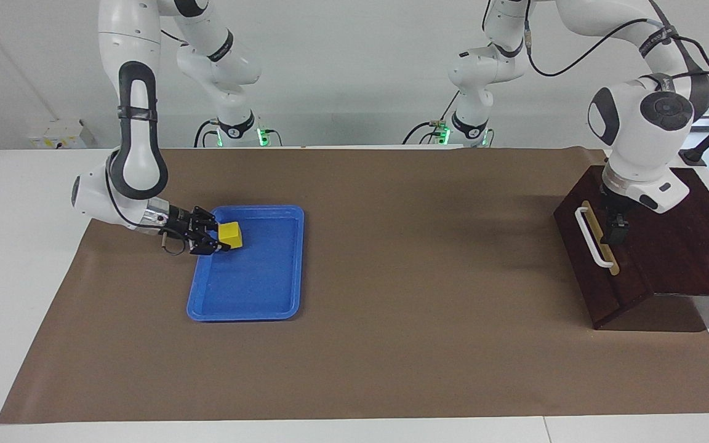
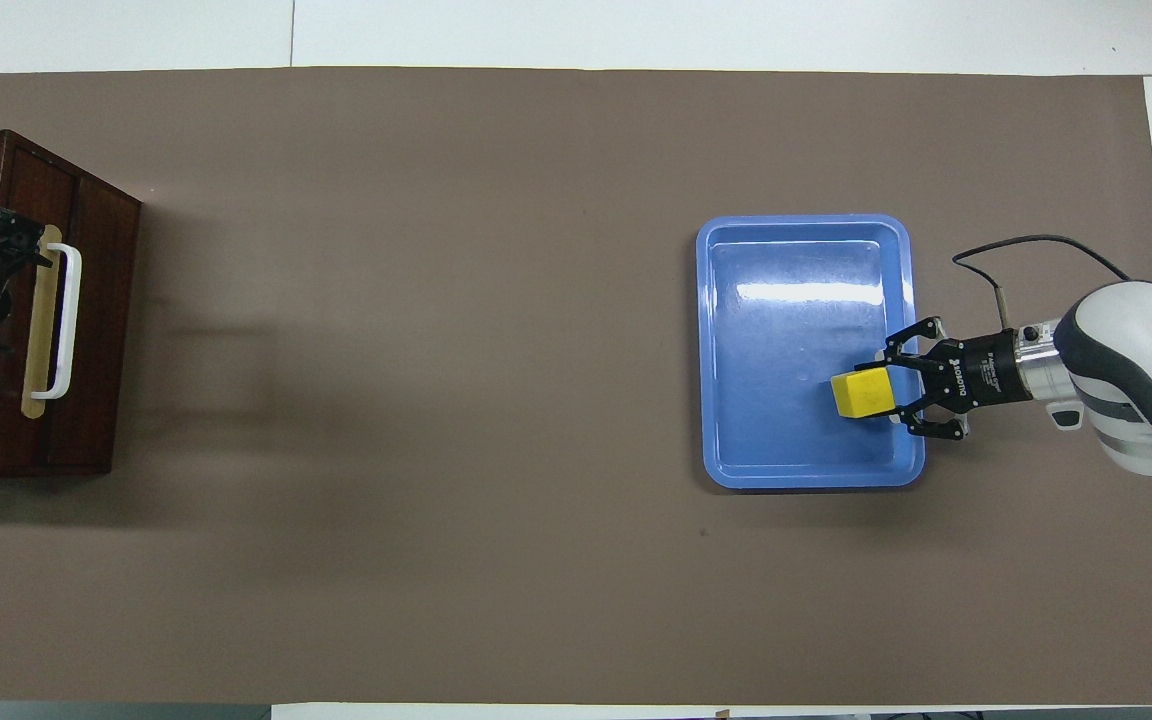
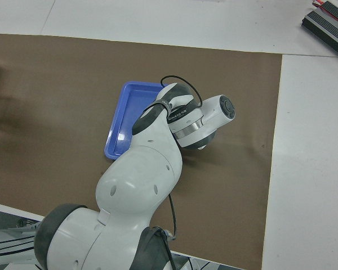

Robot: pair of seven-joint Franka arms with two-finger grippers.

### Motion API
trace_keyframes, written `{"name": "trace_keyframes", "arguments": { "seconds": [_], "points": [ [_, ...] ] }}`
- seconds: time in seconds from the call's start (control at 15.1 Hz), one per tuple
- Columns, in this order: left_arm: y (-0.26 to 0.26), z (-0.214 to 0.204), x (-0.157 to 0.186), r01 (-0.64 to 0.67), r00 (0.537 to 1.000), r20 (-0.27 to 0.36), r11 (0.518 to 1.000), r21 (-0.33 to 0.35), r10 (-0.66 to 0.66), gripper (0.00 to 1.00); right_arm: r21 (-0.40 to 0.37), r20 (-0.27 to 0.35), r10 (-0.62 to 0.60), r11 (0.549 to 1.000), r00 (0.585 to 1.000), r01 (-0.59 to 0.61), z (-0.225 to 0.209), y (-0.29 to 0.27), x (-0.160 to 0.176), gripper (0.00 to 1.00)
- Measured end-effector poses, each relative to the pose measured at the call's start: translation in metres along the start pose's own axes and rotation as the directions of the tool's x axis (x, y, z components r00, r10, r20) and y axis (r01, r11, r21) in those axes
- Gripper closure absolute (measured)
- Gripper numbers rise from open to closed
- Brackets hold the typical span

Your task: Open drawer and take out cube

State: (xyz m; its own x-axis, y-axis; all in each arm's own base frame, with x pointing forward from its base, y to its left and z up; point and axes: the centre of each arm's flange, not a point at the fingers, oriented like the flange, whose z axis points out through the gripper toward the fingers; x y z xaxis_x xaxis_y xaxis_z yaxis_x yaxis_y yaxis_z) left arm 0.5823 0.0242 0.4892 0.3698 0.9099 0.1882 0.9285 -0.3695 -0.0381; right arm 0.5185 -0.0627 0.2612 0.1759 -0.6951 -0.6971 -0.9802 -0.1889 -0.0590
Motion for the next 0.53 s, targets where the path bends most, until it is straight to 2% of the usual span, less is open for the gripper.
{"name": "trace_keyframes", "arguments": {
  "seconds": [0.13, 0.33, 0.53],
  "points": [
    [-0.003, -0.032, -0.028, -0.067, 0.997, 0.045, 0.997, -0.027, 0.068, 0.0, -0.005, 0.002, 0.047, 0.999, 0.999, -0.047, 0.002, 0.002, 0.0, 0.45],
    [-0.011, -0.069, -0.076, -0.238, 0.969, 0.063, 0.971, -0.022, 0.239, 0.0, -0.014, 0.006, 0.078, 0.997, 0.997, -0.078, 0.007, 0.008, -0.001, 0.45],
    [-0.021, -0.095, -0.108, -0.491, 0.867, 0.094, 0.871, 0.0, 0.489, 0.0, -0.026, 0.011, 0.09, 0.996, 0.996, -0.09, 0.012, 0.015, 0.0, 0.45]
  ]
}}
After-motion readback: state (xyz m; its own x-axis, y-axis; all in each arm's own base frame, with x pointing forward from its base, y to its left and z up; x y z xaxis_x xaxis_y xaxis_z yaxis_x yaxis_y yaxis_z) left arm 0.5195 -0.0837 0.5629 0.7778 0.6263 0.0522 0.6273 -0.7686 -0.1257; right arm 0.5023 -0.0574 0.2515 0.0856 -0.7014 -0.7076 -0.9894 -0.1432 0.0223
